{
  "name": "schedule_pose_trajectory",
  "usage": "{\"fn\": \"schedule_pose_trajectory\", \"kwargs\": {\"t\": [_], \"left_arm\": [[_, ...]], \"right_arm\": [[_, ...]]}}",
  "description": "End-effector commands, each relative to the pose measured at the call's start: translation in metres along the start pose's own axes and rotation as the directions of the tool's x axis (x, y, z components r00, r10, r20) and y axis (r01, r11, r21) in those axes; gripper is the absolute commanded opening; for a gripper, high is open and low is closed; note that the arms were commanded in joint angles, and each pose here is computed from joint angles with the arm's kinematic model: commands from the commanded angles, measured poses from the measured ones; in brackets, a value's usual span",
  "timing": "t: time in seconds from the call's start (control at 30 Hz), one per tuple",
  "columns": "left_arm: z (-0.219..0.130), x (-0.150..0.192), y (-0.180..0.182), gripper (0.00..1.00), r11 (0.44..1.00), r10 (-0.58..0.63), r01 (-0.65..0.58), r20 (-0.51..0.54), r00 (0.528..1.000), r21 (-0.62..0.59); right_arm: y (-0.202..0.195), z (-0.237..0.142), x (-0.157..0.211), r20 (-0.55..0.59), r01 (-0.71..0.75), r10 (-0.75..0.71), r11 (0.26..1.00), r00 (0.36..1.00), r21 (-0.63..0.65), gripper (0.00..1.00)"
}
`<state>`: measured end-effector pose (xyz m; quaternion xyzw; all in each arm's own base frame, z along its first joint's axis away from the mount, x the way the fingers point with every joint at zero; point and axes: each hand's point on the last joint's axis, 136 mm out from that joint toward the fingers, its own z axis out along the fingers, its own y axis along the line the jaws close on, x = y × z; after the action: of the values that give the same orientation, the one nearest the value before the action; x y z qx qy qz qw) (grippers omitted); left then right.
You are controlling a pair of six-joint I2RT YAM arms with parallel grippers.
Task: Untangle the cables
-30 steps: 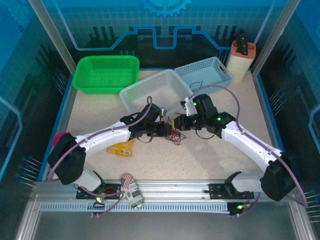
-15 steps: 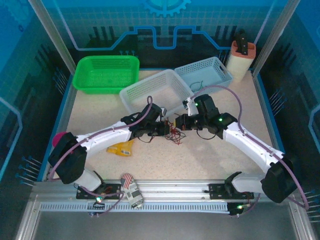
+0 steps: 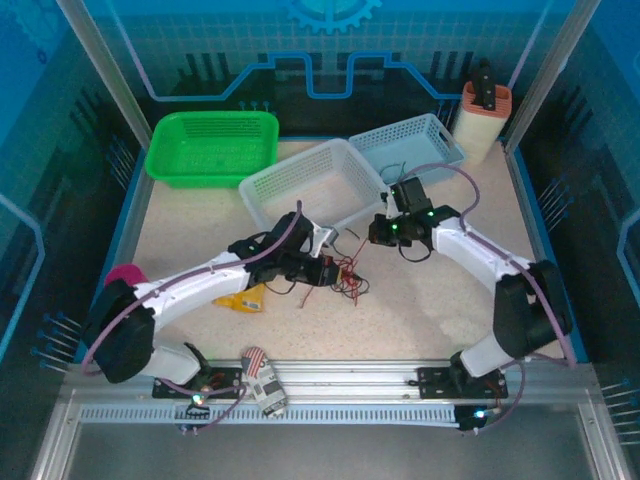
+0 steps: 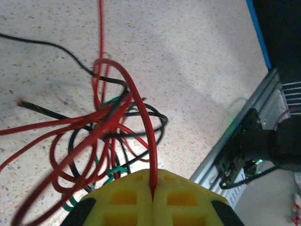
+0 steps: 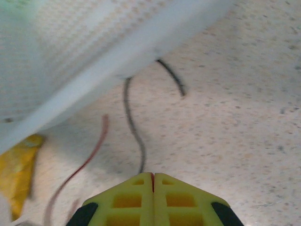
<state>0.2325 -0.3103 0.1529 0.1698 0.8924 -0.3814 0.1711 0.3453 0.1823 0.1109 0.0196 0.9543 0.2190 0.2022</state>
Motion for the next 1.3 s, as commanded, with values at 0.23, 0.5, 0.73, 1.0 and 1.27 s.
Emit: {"fn": "schedule_pose_trajectory", "kwargs": {"t": [0.23,0.5,0.73,1.0,1.27], "left_arm": [[-0.024,-0.009,-0.026,0.0,0.992,0.089,-0.095,0.076,0.993,0.08],[-0.015,-0.026,-0.007,0.0,0.998,0.046,-0.051,0.142,0.989,0.033],[-0.001,-0.041,-0.001,0.0,0.999,0.028,-0.03,0.154,0.988,0.012],[0.002,-0.044,0.0,0.0,1.0,0.029,-0.03,0.16,0.987,0.005],[0.004,-0.042,0.001,0.0,1.0,0.025,-0.026,0.15,0.988,0.008]], "right_arm": [[-0.056,0.035,0.014,-0.047,-0.039,0.05,0.977,0.998,0.208,0.0],[-0.009,0.004,0.0,0.06,0.02,-0.018,0.999,0.998,-0.035,0.21],[0.017,-0.07,0.002,0.18,0.184,-0.143,0.954,0.973,-0.237,0.67],[0.029,-0.083,0.066,0.002,0.187,-0.192,0.953,0.981,-0.239,0.64],[0.044,-0.055,0.122,-0.141,0.213,-0.243,0.957,0.96,-0.199,0.6]]}}
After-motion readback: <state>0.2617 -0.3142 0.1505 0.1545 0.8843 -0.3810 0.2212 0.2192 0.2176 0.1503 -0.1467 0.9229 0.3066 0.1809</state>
